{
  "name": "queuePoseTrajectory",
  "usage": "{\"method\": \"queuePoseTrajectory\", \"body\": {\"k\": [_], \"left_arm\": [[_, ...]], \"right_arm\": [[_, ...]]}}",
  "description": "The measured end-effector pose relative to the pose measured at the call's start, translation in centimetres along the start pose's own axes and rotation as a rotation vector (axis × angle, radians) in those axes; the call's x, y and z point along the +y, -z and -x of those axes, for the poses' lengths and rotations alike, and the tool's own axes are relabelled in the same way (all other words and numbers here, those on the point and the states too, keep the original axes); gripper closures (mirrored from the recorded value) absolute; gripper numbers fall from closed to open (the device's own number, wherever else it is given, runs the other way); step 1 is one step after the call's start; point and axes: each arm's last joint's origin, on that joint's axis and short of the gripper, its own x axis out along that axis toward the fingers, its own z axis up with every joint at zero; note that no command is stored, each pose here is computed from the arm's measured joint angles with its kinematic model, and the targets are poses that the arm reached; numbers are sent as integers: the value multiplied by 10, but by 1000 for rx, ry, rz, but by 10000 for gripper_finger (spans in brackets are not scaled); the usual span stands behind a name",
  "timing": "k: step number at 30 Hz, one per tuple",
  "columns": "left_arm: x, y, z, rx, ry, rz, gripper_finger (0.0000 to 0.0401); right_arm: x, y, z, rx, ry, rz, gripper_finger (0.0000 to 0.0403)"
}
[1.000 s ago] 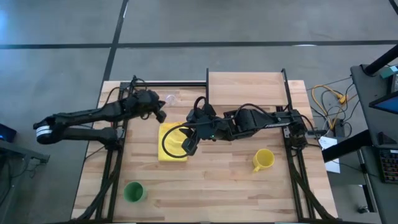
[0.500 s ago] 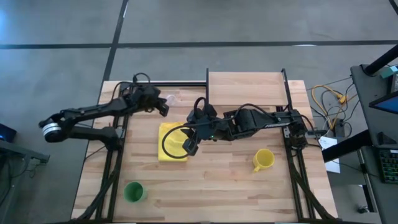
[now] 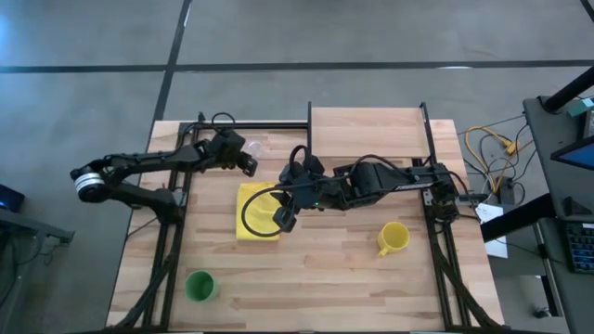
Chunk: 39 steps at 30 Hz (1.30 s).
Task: Stack small to large cups/mugs on shelf
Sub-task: Put the transparent mug on the shelf
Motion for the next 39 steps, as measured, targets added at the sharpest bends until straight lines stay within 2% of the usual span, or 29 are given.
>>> {"method": "queuePoseTrajectory", "body": {"k": [7, 12, 26, 31, 39], "left_arm": [[1, -4, 9, -36, 6, -4, 401], [2, -3, 13, -33, 1, -56, 401], [3, -7, 15, -56, -1, -27, 401], [2, -9, 15, -87, 5, -85, 401], [2, -9, 16, -89, 6, -78, 401]], "right_arm": [[0, 0, 0, 0, 0, -1, 307], [0, 0, 0, 0, 0, -1, 307], [2, 1, 0, 16, -29, 1, 307], [2, 1, 0, 16, -30, 5, 307], [2, 1, 0, 16, -29, 14, 307]]}}
